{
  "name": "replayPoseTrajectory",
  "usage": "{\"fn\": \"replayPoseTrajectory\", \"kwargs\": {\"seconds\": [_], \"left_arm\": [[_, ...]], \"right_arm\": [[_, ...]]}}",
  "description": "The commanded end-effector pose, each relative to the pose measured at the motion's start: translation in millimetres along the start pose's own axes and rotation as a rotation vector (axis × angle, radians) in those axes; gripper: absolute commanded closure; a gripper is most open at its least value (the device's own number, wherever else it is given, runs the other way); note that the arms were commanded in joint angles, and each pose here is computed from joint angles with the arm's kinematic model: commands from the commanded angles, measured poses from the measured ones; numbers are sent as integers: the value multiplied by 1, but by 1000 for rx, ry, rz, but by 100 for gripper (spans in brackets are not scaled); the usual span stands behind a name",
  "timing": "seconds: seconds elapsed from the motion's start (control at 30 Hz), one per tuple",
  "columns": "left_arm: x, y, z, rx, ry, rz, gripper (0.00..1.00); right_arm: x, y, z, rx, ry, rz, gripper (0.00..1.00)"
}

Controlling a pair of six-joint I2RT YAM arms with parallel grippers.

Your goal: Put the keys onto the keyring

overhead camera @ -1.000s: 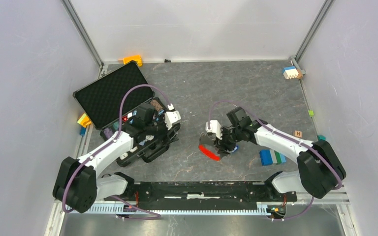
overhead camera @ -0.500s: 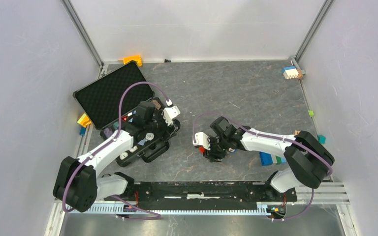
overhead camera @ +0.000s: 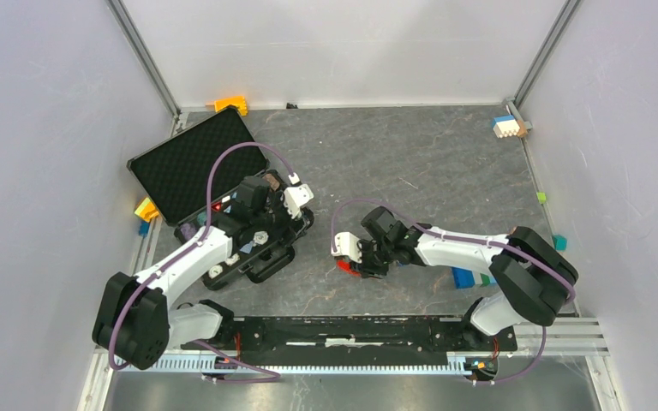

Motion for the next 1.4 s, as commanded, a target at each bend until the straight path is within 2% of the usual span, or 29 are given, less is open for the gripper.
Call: {"fn": "replayPoseTrajectory", "kwargs": {"seconds": [0.0, 0.1, 0.2, 0.4, 0.43, 0.47, 0.5, 0.57, 0.63, 0.73, 0.83, 0.97, 1.1, 1.37], "left_arm": [[19, -8, 6, 32, 10, -58, 21], [19, -7, 5, 16, 18, -57, 21], [19, -6, 4, -19, 43, -59, 21], [20, -1, 2, -74, 72, -67, 21], [20, 1, 2, -81, 72, -68, 21], [22, 1, 2, -88, 69, -72, 21], [23, 2, 2, -93, 68, -73, 21], [23, 2, 1, -102, 64, -76, 21], [23, 2, 1, -106, 63, -78, 21], [22, 1, 0, -105, 67, -77, 21], [21, 0, -1, -109, 73, -76, 21], [17, 2, -2, -120, 76, -69, 21], [16, 4, -3, -132, 73, -67, 21], [13, 7, -4, -154, 64, -64, 21]], "right_arm": [[-21, 1, 4, -12, 0, 132, 72], [-8, -8, 0, -14, -37, 81, 84], [3, -21, -6, -41, -61, 19, 90], [8, -40, -15, -62, -45, -50, 95], [7, -41, -17, -74, -42, -46, 93], [5, -42, -19, -87, -33, -41, 87], [4, -42, -22, -105, -23, -40, 80], [5, -42, -26, -119, -15, -37, 61], [5, -40, -31, -132, -10, -18, 49], [4, -35, -38, -132, 0, 7, 41], [0, -31, -43, -120, 12, 23, 41], [-6, -24, -50, -105, 39, 43, 42], [-9, -21, -57, -72, 64, 35, 48], [-10, -19, -64, -24, 96, 3, 75]]}}
Point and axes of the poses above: each gripper's point midway between its finger pads, its own y axis out along the fingers, its own z axis along the line the jaws close on, x = y × z, the point moved 9 cm from there along -y, back along the fingers, and after that the axes turned 5 degrees about -y, right-handed, at the moved point
